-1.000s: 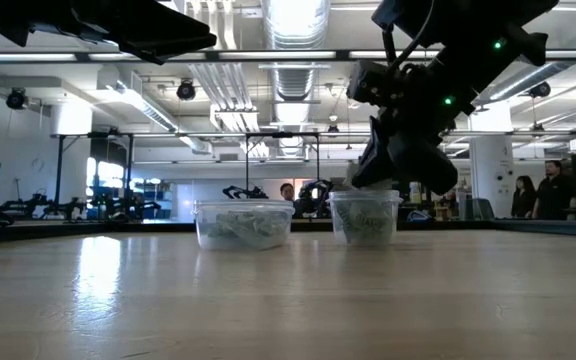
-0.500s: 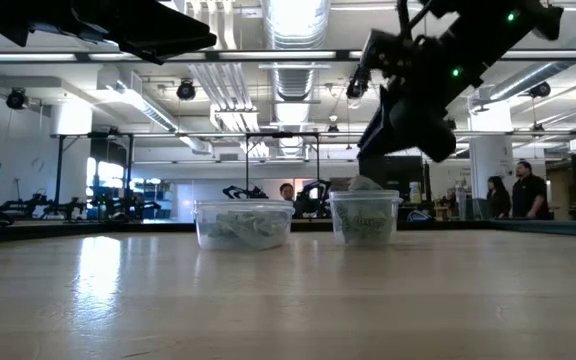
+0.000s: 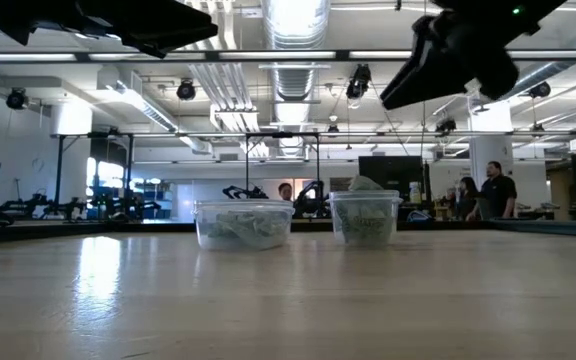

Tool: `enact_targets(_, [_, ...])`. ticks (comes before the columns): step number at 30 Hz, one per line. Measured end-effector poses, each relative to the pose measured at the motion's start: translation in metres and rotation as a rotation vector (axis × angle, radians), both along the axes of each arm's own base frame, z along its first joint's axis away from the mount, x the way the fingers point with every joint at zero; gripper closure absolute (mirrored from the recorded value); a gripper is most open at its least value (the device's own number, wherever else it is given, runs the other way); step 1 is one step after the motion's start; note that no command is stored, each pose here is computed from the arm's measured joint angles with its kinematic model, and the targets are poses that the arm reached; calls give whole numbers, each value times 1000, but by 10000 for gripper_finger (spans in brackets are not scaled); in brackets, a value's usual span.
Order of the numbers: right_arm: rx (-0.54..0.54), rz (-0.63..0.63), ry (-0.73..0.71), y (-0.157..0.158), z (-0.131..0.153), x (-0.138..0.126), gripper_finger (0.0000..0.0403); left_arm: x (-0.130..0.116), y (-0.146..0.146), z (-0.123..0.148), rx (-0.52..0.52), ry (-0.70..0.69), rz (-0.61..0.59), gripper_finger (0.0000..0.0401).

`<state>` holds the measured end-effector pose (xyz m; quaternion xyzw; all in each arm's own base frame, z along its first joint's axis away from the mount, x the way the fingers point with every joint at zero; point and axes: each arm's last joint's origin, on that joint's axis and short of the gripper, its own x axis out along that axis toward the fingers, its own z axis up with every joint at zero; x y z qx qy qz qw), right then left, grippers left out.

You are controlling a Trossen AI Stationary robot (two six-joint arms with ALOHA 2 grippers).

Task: Pick and place items into bin
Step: Return to Home Position

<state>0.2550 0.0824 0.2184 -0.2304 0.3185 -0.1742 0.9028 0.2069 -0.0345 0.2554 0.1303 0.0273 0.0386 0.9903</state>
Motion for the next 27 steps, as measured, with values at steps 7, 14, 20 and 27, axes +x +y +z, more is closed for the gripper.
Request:
enact_targets(7, [8, 1, -114, -5, 23, -31, 292, -1, 3, 0, 34, 9, 92, 239])
enact_targets(14, [133, 157, -260, -23, 37, -79, 292, -2, 4, 1, 56, 7, 104, 239])
enact_targets(20, [199, 266, -473, -38, 32, -117, 298, -6, 5, 5, 79, -7, 105, 239])
enact_targets(27, [239, 276, -584, -50, 21, -144, 299, -15, 7, 7, 101, 10, 112, 239])
